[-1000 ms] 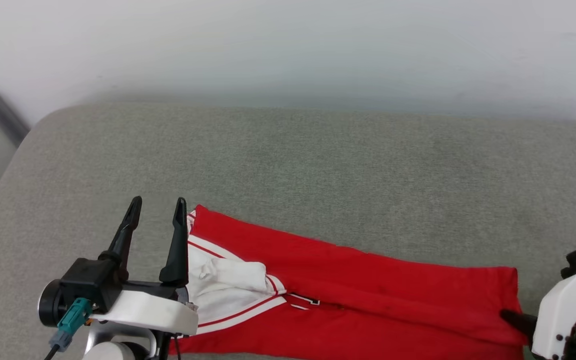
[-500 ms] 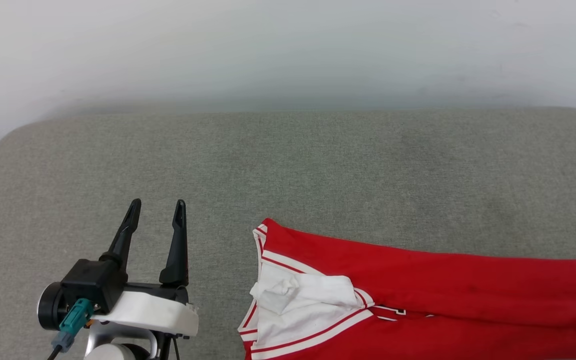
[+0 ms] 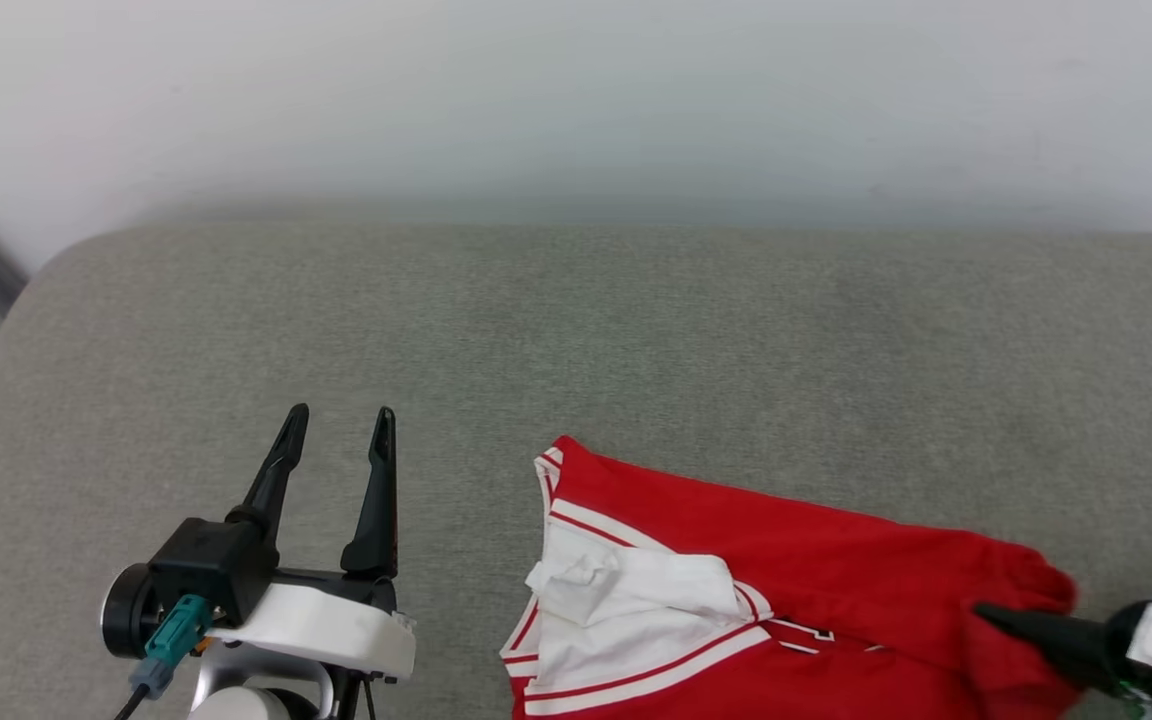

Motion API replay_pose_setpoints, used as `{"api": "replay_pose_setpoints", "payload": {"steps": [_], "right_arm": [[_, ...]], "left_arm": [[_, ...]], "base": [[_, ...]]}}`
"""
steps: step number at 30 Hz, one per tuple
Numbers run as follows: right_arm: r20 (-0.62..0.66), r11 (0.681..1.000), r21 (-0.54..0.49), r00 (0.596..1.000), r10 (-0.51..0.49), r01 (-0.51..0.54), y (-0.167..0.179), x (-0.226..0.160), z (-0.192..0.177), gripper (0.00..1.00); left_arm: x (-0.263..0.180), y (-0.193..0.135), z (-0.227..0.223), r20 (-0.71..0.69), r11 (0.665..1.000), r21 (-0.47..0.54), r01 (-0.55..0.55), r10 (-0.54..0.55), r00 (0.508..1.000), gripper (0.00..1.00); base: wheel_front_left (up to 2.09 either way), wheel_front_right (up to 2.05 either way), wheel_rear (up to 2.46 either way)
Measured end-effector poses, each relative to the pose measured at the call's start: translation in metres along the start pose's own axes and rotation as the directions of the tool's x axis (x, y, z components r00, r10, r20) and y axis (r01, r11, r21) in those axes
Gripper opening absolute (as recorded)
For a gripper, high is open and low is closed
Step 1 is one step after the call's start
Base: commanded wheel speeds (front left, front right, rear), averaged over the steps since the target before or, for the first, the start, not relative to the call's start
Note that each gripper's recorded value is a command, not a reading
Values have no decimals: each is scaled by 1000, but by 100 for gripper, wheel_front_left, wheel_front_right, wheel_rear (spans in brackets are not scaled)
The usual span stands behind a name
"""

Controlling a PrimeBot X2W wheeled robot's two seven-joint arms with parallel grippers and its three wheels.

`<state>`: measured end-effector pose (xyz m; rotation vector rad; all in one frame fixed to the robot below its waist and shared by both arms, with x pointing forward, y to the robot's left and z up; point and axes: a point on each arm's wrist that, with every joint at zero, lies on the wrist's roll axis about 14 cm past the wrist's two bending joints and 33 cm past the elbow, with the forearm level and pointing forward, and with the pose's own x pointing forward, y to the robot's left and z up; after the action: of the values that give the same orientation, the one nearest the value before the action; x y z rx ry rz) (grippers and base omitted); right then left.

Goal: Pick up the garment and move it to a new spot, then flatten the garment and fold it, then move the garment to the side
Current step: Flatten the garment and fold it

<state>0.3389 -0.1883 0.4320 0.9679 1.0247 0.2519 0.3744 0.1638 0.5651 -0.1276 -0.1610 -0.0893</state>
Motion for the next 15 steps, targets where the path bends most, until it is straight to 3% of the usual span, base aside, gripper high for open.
{"api": "replay_pose_setpoints", "payload": {"steps": [7, 15], "right_arm": [[-126, 969, 16, 961, 245, -245, 64, 58, -34, 0], [-277, 928, -4, 892, 358, -374, 126, 111, -95, 0]], "left_arm": [[-8, 9, 3, -1, 1000, 9, -29, 29, 1000, 100], [-15, 19, 3, -5, 998, 7, -61, 61, 998, 100]], "base": [[0, 0, 0], [0, 0, 0]]}}
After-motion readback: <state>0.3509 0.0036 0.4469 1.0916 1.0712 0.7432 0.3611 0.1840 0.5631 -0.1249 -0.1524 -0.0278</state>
